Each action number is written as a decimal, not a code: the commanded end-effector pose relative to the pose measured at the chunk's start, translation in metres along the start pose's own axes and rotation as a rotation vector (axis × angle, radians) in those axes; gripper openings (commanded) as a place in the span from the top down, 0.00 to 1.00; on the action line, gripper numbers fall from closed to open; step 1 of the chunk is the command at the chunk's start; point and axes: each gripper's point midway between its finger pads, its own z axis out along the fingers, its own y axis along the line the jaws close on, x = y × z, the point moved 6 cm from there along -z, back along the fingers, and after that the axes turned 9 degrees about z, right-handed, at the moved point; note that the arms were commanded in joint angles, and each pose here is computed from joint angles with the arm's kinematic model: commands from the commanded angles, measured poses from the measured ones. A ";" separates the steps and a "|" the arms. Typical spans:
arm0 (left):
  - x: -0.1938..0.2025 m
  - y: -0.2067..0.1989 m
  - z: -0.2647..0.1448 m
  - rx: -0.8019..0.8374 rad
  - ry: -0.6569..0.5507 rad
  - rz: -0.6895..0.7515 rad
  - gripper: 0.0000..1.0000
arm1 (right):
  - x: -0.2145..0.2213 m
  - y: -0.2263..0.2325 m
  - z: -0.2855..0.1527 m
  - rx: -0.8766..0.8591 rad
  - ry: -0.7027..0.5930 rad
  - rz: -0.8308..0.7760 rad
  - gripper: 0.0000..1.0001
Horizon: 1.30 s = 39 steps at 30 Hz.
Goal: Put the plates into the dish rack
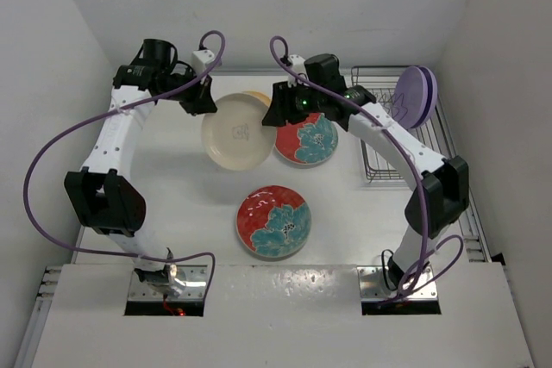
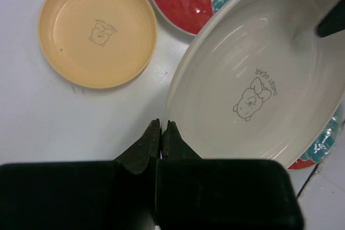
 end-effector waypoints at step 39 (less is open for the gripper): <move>0.042 0.062 -0.005 -0.371 0.190 -0.227 0.00 | -0.092 -0.252 -0.225 1.646 -0.482 -0.159 1.00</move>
